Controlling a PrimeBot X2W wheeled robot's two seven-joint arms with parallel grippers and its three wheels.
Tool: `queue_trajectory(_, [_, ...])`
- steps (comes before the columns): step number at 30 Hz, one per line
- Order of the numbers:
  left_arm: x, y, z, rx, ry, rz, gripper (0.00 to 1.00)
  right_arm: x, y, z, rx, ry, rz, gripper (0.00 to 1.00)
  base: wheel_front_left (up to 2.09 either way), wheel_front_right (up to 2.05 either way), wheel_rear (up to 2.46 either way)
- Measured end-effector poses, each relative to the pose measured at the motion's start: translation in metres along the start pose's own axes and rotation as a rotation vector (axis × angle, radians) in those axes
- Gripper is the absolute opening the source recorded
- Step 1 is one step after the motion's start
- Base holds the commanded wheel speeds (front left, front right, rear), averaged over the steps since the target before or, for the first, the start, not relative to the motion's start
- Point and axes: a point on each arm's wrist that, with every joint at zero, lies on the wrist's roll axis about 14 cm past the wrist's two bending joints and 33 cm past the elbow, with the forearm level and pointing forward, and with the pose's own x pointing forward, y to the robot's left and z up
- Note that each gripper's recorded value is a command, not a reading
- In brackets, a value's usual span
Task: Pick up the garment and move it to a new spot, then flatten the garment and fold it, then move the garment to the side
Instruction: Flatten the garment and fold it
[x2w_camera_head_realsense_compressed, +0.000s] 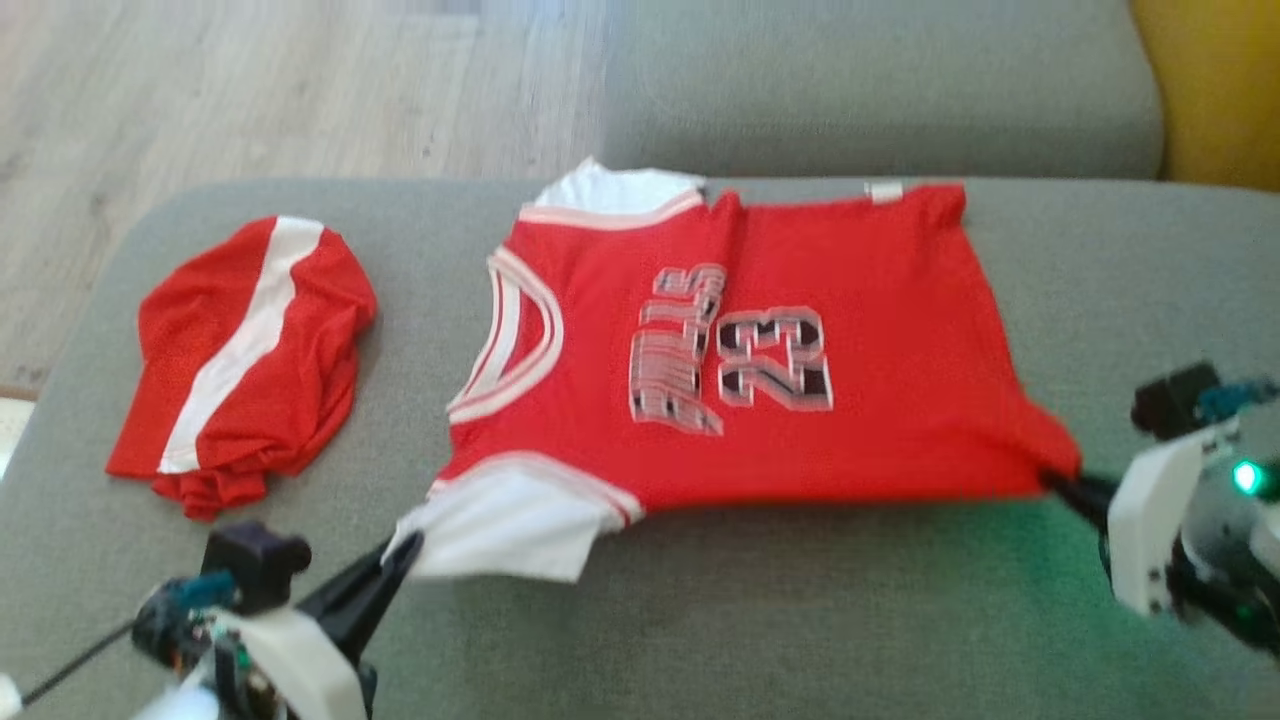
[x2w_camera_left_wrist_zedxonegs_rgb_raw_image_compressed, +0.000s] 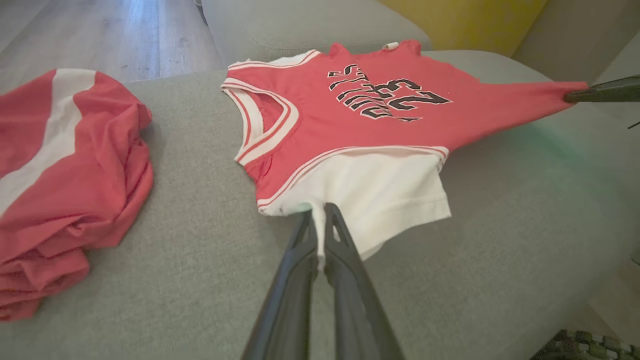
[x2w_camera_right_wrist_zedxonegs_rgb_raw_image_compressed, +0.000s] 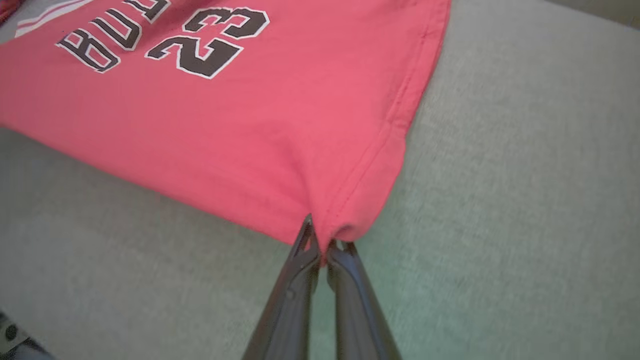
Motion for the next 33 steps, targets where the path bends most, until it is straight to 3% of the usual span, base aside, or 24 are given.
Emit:
queue_trajectory(6, [-0.017, -0.014, -0.009, -0.009, 0.032, -0.008, 0.00, -0.024, 0.015, -0.034, 0.057, 0.129, 0.068, 0.00, 0.00, 0.00, 0.00])
queue_trajectory(12, [-0.011, -0.011, -0.004, -0.017, 0.027, 0.015, 0.00, -0.026, 0.010, -0.026, 0.072, 0.114, 0.070, 0.00, 0.00, 0.00, 0.00])
queue_trajectory(22, [0.037, 0.019, 0.037, 0.097, 0.008, 0.031, 0.00, 0.006, -0.014, 0.020, 0.061, 0.053, 0.033, 0.00, 0.00, 0.00, 0.00])
queue_trajectory(33, [0.093, 0.054, 0.044, 0.183, 0.113, 0.029, 0.00, 0.045, -0.022, 0.022, 0.043, 0.114, 0.018, 0.00, 0.00, 0.00, 0.00])
